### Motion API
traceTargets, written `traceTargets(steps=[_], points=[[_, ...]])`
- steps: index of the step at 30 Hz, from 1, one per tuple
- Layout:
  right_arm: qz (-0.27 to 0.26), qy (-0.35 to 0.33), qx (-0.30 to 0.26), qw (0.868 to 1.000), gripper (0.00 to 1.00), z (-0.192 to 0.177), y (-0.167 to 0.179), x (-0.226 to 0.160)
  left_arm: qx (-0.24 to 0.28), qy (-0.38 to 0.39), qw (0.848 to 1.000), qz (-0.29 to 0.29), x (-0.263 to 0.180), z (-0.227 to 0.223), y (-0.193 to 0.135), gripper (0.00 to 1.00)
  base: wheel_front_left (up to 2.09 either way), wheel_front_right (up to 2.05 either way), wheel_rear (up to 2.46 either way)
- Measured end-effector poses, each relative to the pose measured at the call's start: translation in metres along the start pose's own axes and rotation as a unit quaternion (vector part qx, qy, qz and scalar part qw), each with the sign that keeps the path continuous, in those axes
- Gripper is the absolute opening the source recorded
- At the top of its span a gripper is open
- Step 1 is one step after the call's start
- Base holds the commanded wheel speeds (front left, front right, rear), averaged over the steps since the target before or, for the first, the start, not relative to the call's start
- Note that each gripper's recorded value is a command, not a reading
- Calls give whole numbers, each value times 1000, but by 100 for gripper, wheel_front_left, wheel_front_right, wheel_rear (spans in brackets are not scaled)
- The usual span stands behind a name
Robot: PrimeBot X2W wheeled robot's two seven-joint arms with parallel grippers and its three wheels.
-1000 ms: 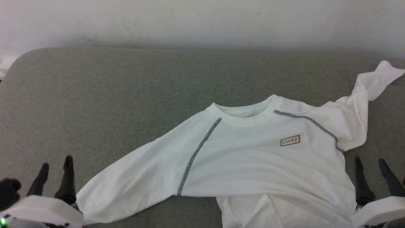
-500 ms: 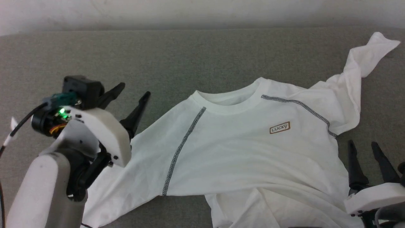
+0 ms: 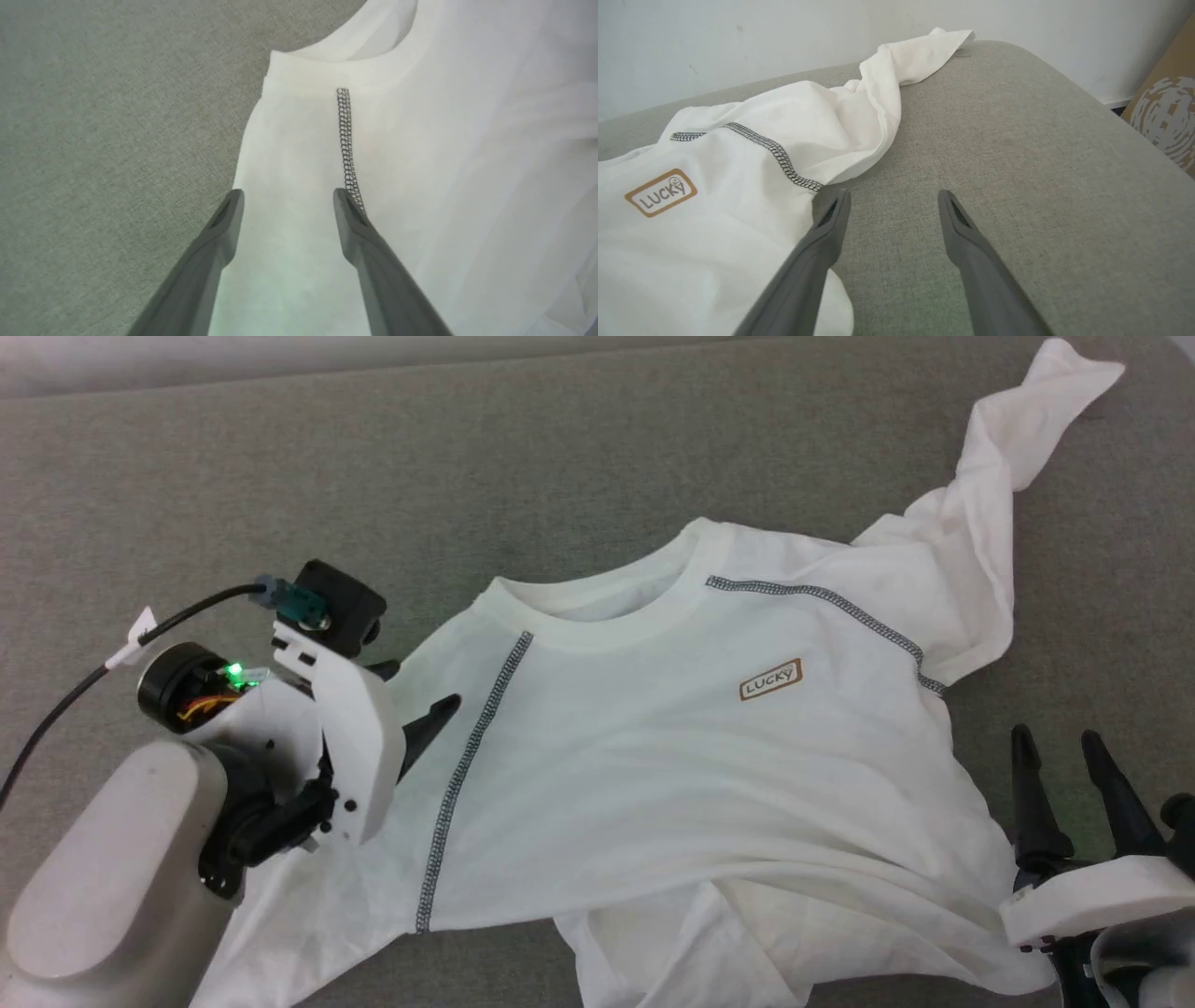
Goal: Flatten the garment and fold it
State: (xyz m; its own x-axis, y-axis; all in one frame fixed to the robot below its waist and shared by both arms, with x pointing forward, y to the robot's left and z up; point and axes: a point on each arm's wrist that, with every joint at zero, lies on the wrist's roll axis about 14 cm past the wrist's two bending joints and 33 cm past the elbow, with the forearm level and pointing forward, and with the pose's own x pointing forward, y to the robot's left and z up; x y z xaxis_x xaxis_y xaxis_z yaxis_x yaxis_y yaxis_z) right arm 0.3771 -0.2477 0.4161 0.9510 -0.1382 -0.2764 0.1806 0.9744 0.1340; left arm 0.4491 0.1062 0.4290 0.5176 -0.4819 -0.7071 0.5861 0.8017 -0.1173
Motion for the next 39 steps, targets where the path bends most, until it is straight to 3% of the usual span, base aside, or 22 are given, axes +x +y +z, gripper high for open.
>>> traceTargets(steps=[5,16,20,21,22,27,34,39], points=[[-10,8,-3,1000,100,-5,-7,0,0,49,999,5,15,-26,12,100,0,0,0],[-14,14,-6,1000,100,-8,-9,4,-4,64,998,13,26,-28,26,100,0,0,0],[-13,20,-7,1000,100,-11,-8,5,-32,82,996,-6,27,-34,22,100,0,0,0],[-13,20,-7,1000,100,-11,-8,6,-41,88,995,-13,27,-34,20,33,0,0,0],[-12,20,-7,1000,100,-11,-7,6,-48,95,994,-19,27,-35,19,0,0,0,0],[-13,21,-8,1000,100,-12,-8,8,-69,95,992,-39,27,-37,14,0,0,0,0],[-9,6,-4,1000,100,-1,-6,5,-117,8,993,-33,19,-18,14,0,0,0,0],[-4,-13,-1,1000,100,11,-3,2,-116,-54,991,-24,-5,-4,10,0,0,0,0]])
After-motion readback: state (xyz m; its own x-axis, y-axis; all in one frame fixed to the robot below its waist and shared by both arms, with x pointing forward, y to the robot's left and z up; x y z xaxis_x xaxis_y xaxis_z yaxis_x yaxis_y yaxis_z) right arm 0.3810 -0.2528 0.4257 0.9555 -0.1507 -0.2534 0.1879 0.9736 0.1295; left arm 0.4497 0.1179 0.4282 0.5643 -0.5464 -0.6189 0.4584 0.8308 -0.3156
